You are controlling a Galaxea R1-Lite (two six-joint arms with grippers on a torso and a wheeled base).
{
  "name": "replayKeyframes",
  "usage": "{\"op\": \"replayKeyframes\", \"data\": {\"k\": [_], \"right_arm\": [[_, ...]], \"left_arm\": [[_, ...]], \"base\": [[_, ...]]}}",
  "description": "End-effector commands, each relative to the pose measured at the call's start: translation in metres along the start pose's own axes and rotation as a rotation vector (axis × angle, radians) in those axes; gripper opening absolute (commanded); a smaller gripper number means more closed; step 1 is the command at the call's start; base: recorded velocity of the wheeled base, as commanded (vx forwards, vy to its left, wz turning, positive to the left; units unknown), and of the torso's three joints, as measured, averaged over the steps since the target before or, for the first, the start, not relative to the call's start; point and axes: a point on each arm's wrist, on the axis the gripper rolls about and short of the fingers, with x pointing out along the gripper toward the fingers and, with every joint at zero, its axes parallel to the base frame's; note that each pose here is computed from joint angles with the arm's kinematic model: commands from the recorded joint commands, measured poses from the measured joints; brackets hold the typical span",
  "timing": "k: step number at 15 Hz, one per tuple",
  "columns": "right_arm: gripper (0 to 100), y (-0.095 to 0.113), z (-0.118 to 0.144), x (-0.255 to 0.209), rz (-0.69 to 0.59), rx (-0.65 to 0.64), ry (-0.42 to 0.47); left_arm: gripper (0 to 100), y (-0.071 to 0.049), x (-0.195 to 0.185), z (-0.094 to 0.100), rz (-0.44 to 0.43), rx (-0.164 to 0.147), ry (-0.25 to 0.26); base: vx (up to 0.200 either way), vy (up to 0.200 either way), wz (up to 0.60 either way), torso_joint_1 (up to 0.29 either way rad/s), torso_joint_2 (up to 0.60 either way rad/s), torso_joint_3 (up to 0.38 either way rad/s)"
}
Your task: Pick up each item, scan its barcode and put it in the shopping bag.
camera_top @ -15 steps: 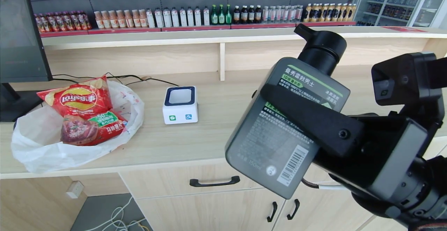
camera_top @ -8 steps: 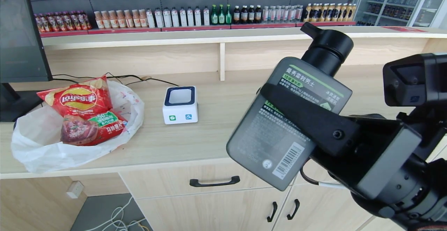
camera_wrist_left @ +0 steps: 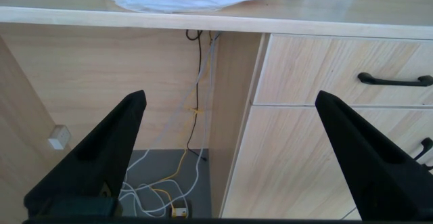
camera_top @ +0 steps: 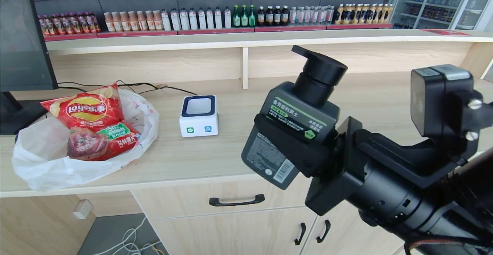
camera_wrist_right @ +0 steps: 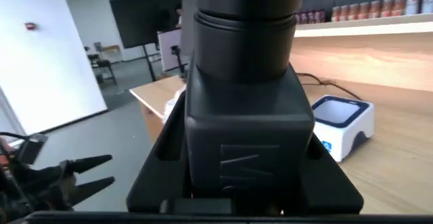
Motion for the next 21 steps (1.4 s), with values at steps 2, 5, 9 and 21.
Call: {"op": "replayKeyframes", "data": {"k": [2, 5, 9, 21], "right_arm": [[0, -0.017, 0.006, 0.000, -0.320, -0.198, -0.022], [0, -0.021, 0.010, -0.012, -0.514, -0.220, -0.065], [0, -0.028, 0.015, -0.015, -0.547, -0.202, -0.089], [0, -0.079, 0.025, -0.037, -0.746, -0.228, -0.134]], "left_arm": [[100, 0.000, 0.000, 0.000, 0.000, -0.001, -0.001], [100, 0.000, 0.000, 0.000, 0.000, -0.001, -0.001], [100, 0.000, 0.000, 0.000, -0.001, 0.002, 0.001], [100, 0.000, 0.000, 0.000, -0.001, 0.001, 0.001]], "base": [[0.000, 0.000, 0.00, 0.000, 0.00, 0.000], [0.000, 0.000, 0.00, 0.000, 0.00, 0.000], [0.000, 0.000, 0.00, 0.000, 0.00, 0.000], [-0.050, 0.033, 0.00, 0.001, 0.00, 0.001]]}}
